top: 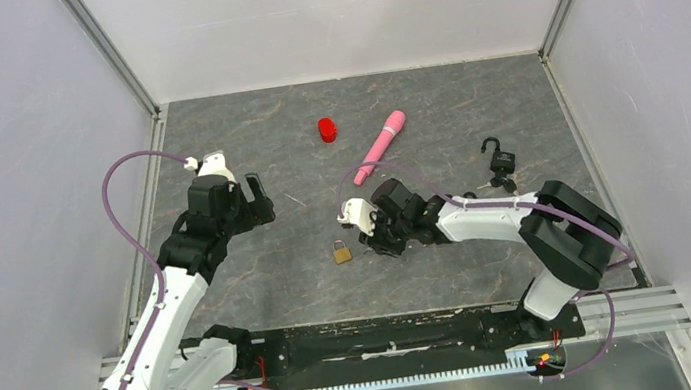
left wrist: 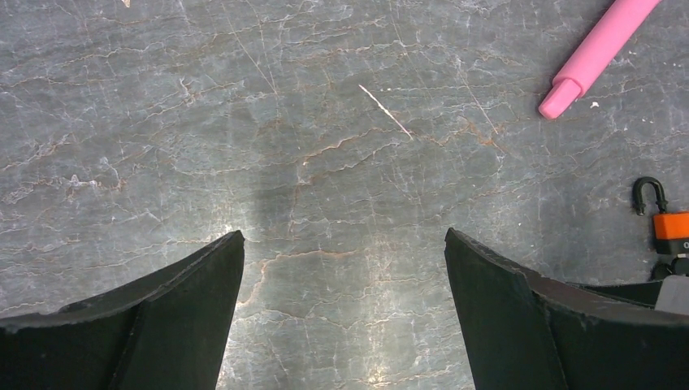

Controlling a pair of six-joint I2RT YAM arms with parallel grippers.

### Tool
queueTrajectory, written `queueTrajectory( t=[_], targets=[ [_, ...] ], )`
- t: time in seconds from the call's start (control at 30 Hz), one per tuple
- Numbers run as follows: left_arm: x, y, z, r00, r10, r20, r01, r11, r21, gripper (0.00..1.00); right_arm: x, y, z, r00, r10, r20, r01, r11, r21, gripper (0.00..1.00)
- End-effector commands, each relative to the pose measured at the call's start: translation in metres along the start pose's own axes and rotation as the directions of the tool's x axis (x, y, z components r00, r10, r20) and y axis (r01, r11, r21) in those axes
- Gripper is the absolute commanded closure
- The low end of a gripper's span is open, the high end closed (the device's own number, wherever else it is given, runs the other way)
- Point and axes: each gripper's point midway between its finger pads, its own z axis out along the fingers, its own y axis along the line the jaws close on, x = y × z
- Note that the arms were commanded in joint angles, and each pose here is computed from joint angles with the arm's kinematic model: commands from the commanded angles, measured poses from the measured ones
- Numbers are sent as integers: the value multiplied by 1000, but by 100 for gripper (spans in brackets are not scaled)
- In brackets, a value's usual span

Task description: Unlock with the key

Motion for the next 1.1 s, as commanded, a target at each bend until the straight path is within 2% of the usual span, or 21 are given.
queueTrajectory(
  t=[0.0, 0.23, 0.47, 0.63, 0.73, 0.9, 1.07],
  targets=[
    [-2, 2, 0, 999, 50, 11, -50, 999, 4, 3, -16, 3, -14, 998, -30, 61, 30, 1000, 4, 68],
    [-3, 2, -1, 999, 50, 15, -50, 999, 3, 3, -30, 1, -12, 988, -118, 99, 120, 993, -15, 58],
    [-3, 2, -1, 999, 51, 15, -51, 999, 3, 3, -34, -6, 4, 975, -207, 82, 210, 977, -25, 56],
    [-2, 2, -1, 999, 52, 13, -52, 999, 7, 3, -31, -8, 19, 973, -224, 59, 227, 973, -48, 57],
    [-2, 2, -1, 999, 52, 14, -52, 999, 8, 3, -25, -7, 28, 977, -210, 33, 212, 975, -71, 64],
    [-6, -4, -4, 998, 52, 32, -54, 998, 45, 3, -18, -4, 27, 986, -168, 16, 168, 983, -71, 84],
    [-9, -26, -10, 999, 9, 41, -16, 987, 160, 4, -19, -3, 11, 991, -124, 48, 125, 992, -31, 98]
  ],
)
